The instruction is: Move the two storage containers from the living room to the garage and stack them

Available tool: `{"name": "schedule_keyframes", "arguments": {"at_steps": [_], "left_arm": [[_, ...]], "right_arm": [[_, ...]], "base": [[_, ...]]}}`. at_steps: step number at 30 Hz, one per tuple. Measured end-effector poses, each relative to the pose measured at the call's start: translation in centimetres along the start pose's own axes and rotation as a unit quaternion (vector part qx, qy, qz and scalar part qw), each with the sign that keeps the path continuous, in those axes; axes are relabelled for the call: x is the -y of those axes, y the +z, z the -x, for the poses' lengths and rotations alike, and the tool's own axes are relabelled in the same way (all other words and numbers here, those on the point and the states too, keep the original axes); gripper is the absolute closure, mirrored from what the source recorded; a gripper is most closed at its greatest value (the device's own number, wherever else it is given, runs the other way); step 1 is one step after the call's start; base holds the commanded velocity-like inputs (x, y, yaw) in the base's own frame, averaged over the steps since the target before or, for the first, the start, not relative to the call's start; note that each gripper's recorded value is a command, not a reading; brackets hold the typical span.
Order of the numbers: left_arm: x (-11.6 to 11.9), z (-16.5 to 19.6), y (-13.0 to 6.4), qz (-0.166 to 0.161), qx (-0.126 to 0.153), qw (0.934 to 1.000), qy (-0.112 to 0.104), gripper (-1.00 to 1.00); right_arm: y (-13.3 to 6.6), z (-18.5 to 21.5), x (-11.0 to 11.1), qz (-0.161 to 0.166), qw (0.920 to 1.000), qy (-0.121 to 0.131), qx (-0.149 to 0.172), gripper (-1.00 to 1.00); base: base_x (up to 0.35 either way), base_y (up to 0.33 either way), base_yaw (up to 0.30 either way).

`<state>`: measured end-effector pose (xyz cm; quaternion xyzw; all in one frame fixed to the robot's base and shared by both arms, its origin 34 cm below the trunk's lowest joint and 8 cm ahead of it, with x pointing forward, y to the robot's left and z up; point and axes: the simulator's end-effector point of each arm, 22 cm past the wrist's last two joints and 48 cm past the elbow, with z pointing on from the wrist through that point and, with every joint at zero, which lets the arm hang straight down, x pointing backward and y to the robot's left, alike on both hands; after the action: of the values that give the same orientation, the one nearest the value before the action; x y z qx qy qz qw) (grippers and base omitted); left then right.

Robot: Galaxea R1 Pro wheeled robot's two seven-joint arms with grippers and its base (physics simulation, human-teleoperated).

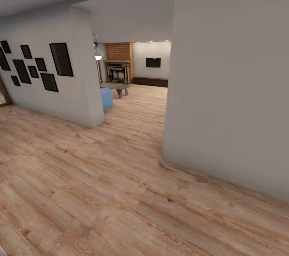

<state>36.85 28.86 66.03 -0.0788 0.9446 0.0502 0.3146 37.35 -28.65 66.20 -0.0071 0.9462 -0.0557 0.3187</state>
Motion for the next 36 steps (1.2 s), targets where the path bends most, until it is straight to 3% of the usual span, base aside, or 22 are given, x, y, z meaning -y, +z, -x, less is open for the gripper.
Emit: {"name": "schedule_keyframes", "arguments": {"at_steps": [22,36], "left_arm": [[-0.02,-0.01,0.0,0.0,0.0,1.0,0.0,-1.0],[-0.03,0.0,0.0,0.001,0.0,1.0,0.0,-1.0]], "right_arm": [[0.0,0.02,0.0,0.0,1.0,0.0,0.001,-1.0],[0.0,0.03,0.0,0.0,1.0,0.0,0.001,-1.0]], "base": [[0.326,0.0,0.252],[0.326,0.0,0.031]]}}
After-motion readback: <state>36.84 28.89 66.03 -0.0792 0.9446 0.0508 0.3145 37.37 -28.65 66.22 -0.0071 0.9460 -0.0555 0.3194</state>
